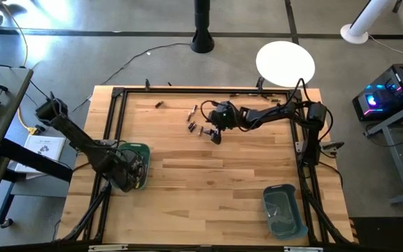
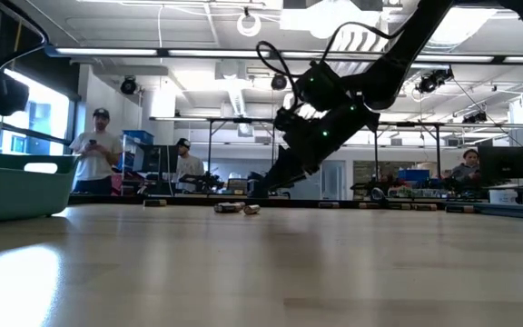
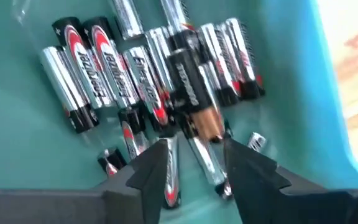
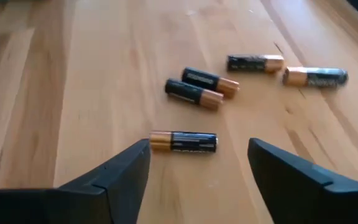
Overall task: Sort batteries
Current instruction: Put the black battery into the green bin
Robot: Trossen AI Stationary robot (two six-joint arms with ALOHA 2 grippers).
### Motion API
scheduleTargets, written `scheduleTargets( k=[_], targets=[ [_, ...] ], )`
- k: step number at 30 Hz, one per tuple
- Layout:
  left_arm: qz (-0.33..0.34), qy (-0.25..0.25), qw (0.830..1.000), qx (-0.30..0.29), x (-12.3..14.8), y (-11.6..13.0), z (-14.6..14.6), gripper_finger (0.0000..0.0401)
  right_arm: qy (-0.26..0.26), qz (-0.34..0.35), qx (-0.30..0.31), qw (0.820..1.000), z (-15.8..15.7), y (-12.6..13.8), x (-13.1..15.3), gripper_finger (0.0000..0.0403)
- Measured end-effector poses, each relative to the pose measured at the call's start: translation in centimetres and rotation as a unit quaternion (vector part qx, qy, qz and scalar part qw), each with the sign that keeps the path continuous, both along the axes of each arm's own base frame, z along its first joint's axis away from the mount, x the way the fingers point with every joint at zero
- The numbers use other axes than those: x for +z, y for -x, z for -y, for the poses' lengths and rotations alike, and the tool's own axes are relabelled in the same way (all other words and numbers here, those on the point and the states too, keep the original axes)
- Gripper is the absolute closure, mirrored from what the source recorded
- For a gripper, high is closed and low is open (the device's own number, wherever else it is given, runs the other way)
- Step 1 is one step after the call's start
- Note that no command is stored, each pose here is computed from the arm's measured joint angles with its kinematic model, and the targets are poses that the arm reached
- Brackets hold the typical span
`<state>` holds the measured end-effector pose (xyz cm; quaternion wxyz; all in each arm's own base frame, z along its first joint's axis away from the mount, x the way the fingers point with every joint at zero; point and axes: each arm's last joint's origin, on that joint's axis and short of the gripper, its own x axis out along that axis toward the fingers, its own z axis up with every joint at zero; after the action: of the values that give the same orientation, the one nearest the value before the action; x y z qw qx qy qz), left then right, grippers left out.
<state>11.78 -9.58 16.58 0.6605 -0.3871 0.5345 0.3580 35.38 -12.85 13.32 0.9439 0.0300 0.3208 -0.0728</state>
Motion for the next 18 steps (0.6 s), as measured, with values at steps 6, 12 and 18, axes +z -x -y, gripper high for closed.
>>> scheduleTargets(
  k=[6, 12, 18],
  targets=[
    [0.064, 0.02, 0.998, -0.022, 2.5, -0.2, 0.0, 0.0219, 0.091, -0.006, 0.085, 0.992, 0.0, -0.1, 0.1, 0.0112],
    [0.172, -0.042, 0.983, -0.04, 4.9, -0.6, -0.5, 0.0213, 0.073, 0.02, 0.135, 0.988, 0.7, -1.7, -0.5, 0.0111],
    [0.256, -0.155, 0.952, -0.064, 6.3, -1.3, -0.7, 0.0213, 0.083, -0.033, 0.174, 0.981, 1.2, -3.3, -1.1, 0.0111]
  ],
)
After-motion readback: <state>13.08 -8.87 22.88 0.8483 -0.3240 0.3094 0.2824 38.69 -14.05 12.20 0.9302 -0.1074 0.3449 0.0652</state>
